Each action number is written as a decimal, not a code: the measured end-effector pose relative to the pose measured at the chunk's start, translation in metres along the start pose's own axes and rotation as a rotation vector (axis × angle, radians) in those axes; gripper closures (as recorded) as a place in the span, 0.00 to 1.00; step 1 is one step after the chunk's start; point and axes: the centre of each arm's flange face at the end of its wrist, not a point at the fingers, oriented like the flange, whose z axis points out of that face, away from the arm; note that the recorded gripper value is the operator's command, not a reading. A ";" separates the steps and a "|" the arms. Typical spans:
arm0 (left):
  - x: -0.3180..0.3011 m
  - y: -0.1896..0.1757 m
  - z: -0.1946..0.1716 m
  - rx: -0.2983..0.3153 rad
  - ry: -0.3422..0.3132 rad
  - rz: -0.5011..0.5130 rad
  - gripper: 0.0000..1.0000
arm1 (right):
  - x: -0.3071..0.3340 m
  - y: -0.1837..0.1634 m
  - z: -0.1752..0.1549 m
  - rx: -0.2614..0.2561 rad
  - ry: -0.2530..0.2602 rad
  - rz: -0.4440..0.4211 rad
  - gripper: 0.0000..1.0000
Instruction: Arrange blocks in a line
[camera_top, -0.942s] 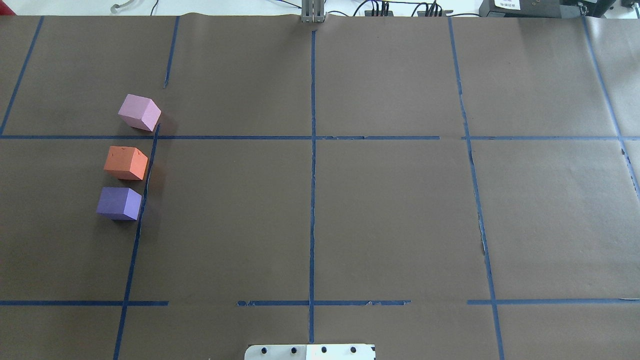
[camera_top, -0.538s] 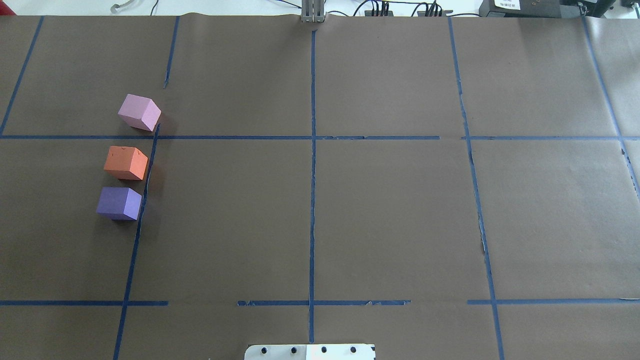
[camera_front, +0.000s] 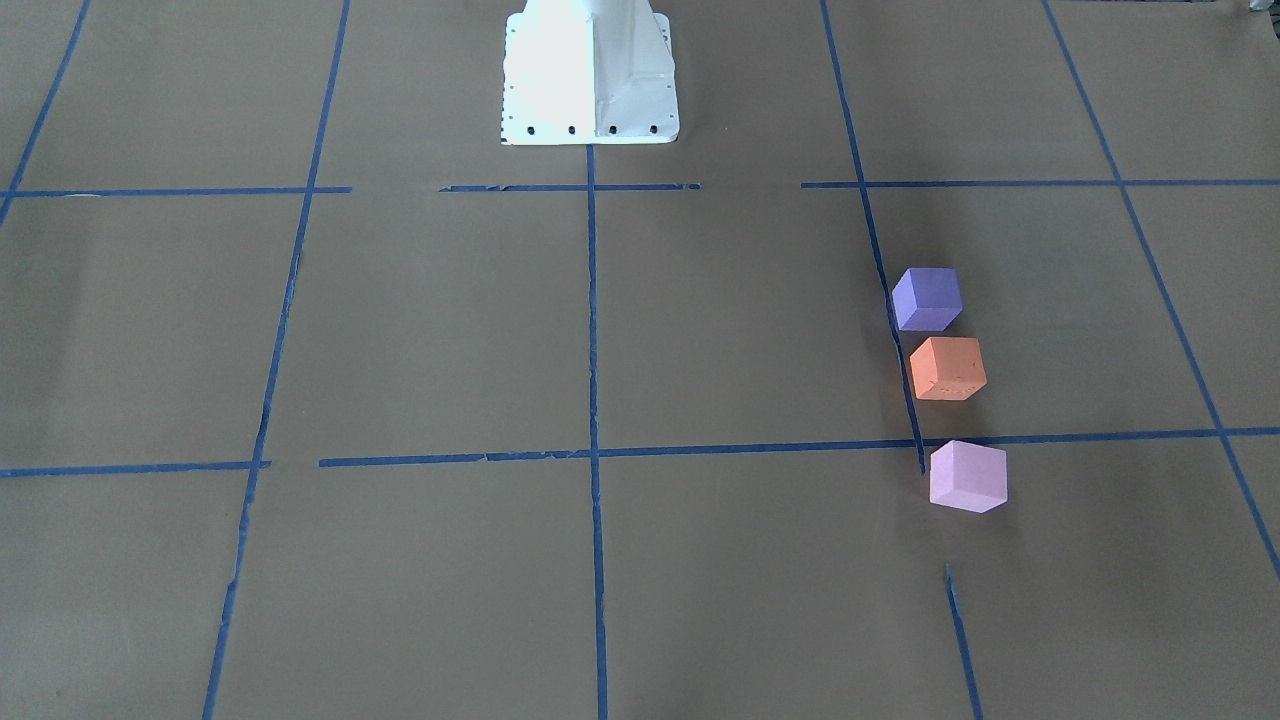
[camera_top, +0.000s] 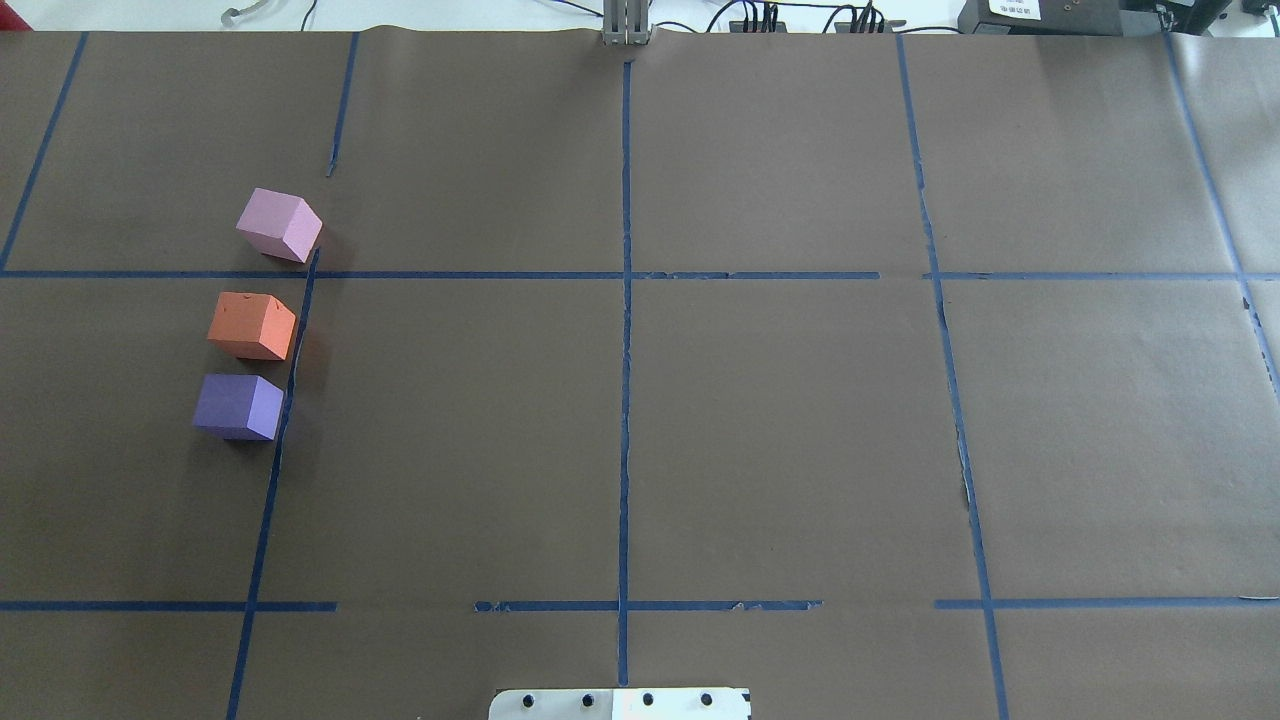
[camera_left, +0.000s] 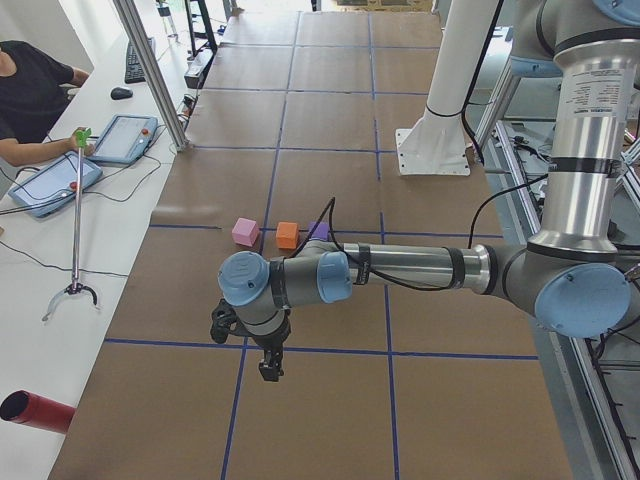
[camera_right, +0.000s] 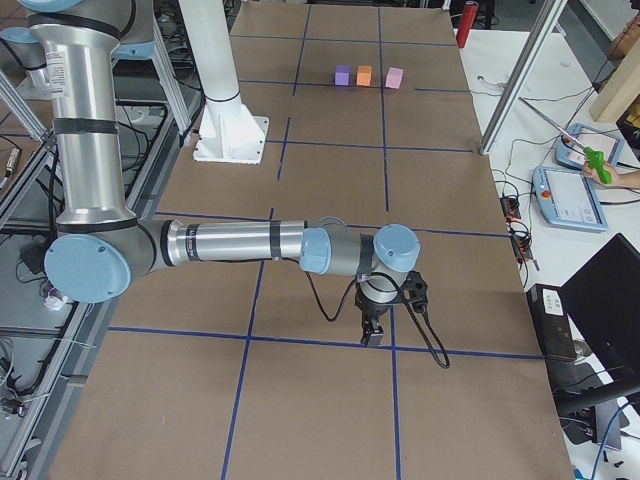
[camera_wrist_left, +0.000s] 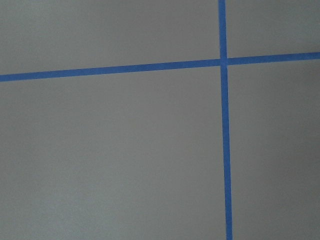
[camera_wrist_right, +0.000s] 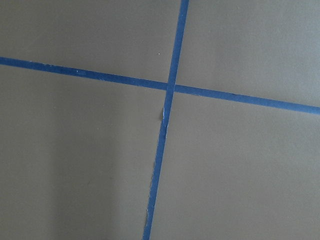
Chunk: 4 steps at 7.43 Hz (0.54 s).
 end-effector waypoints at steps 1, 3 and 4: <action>0.001 -0.001 -0.001 0.001 -0.001 0.002 0.00 | 0.000 0.000 0.000 0.000 0.000 0.000 0.00; 0.003 -0.001 -0.003 0.004 -0.003 0.005 0.00 | 0.000 0.000 0.000 0.000 0.000 0.000 0.00; 0.002 -0.002 -0.003 0.004 -0.004 0.006 0.00 | 0.000 0.000 0.000 0.000 0.000 0.000 0.00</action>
